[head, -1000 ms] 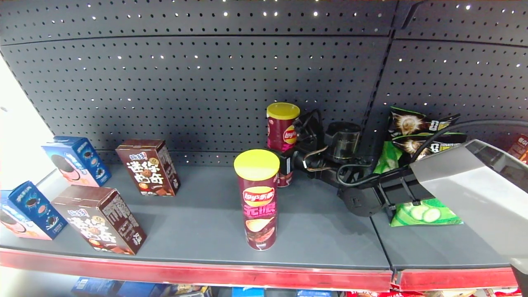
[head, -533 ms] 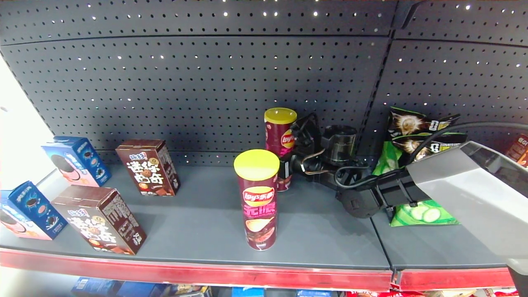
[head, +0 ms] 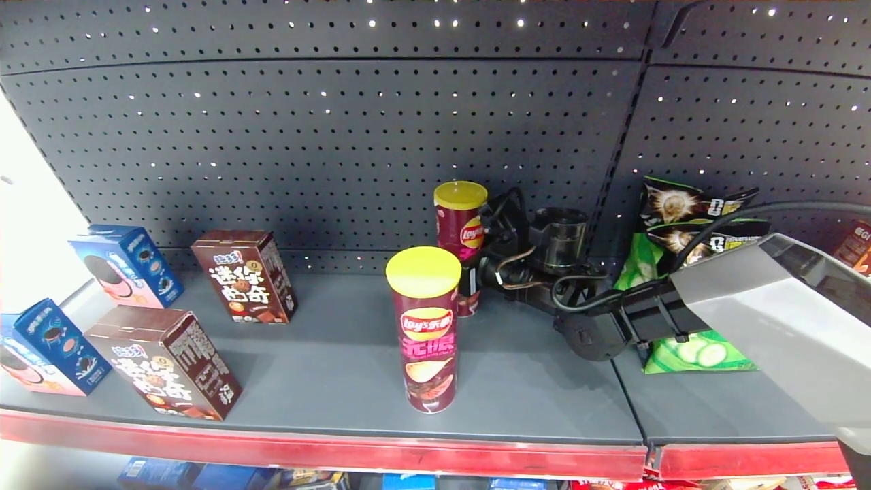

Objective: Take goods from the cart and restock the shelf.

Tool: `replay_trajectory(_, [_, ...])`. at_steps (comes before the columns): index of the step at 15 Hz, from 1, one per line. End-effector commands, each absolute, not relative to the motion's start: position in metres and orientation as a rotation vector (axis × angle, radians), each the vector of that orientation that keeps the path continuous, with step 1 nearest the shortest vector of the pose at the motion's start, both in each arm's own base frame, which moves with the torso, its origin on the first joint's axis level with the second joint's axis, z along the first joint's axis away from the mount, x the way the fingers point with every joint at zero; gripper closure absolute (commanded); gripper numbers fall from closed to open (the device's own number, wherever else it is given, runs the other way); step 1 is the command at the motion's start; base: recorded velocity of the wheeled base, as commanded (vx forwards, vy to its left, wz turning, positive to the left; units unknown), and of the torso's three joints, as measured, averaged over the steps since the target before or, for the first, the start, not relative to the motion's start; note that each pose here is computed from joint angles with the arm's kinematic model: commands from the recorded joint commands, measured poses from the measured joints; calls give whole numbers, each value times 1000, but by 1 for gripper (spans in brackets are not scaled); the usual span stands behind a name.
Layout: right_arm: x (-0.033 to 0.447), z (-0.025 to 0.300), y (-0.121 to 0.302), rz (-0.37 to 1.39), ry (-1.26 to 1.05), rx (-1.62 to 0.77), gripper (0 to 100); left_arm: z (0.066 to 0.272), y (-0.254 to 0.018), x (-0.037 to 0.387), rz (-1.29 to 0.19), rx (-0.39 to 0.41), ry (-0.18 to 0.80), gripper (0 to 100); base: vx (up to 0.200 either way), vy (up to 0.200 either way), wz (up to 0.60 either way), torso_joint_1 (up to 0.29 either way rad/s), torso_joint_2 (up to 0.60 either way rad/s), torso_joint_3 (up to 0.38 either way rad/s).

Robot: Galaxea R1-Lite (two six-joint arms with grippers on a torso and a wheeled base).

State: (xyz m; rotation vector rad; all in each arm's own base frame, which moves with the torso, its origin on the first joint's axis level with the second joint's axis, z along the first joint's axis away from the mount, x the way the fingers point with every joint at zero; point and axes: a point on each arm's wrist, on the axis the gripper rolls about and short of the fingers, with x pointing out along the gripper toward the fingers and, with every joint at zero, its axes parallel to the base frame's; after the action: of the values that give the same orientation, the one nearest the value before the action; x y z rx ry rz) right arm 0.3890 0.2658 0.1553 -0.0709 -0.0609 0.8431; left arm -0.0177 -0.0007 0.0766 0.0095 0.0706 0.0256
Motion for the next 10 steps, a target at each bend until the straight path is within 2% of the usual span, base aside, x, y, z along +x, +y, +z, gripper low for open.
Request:
replay_trajectory(1, [387, 157, 265, 845, -62, -73, 0, 77, -1, -18, 26, 9, 72, 0, 0, 0, 0, 0, 0, 0])
replay_trajectory(4, [381, 160, 262, 844, -43, -81, 0, 77, -1, -18, 27, 9, 72, 0, 0, 0, 0, 0, 0, 0])
replay_trajectory(10, [337, 165, 211, 801, 71, -98, 0, 77, -1, -18, 26, 9, 72, 0, 0, 0, 0, 0, 0, 0])
